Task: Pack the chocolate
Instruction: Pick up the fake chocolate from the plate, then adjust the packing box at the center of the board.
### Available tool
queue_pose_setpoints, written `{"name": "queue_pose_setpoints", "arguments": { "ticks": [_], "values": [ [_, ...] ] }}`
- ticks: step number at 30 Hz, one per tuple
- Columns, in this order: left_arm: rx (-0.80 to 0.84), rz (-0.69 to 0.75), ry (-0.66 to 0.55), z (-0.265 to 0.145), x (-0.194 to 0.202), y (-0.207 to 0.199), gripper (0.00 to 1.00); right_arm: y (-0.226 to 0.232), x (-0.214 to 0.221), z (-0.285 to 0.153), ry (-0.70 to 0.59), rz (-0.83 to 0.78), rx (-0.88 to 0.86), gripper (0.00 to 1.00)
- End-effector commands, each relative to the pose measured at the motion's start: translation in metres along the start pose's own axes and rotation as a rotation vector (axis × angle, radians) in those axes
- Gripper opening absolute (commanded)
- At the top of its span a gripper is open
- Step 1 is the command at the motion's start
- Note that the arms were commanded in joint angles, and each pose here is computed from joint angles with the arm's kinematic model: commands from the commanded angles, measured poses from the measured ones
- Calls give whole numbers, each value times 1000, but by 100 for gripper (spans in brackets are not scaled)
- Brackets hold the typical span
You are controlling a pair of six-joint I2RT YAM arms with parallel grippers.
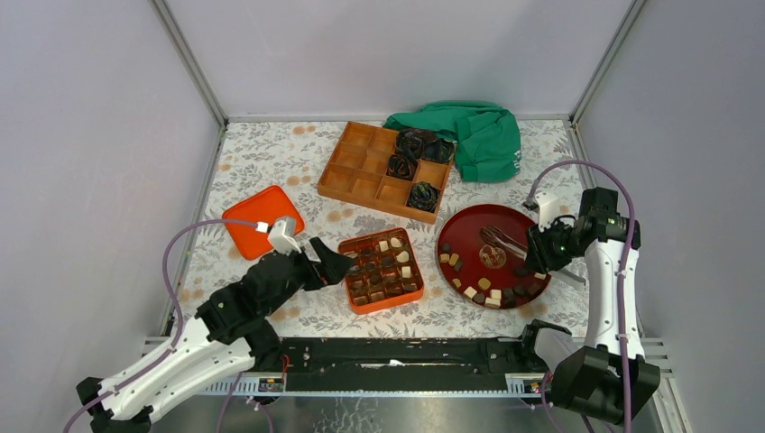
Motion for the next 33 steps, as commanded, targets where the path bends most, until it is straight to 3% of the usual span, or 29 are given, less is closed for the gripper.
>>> {"name": "queue_pose_setpoints", "arguments": {
  "ticks": [1, 8, 17, 23, 28, 33],
  "values": [
    [80, 116, 8, -12, -4, -6, 97, 8, -14, -10, -74, -73, -37, 0],
    [12, 116, -34, -5, -3, 9, 94, 11, -16, -14, -94, -108, -40, 0],
    [-220, 83, -48, 24, 0, 28, 84, 15, -23, -9, -147, -129, -97, 0],
    [-333, 109, -68, 43, 0, 37, 72, 13, -25, -5, -157, -121, -111, 0],
    [-402, 144, -41, 60, 4, 39, 54, 13, -28, -5, -173, -125, -115, 0],
    [-415, 167, 8, 75, 15, 41, 47, 12, -31, -3, -173, -123, -135, 0]
  ]
}}
Point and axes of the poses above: each gripper's point midway between its finger pads, its own z axis out along the fingers, its own y axis along the line the jaws close on, x = y × z, the point moved 5 cm from there along -z, back along the fingers, and after that the axes turned 1 degree about -z, right-handed, at the moved point
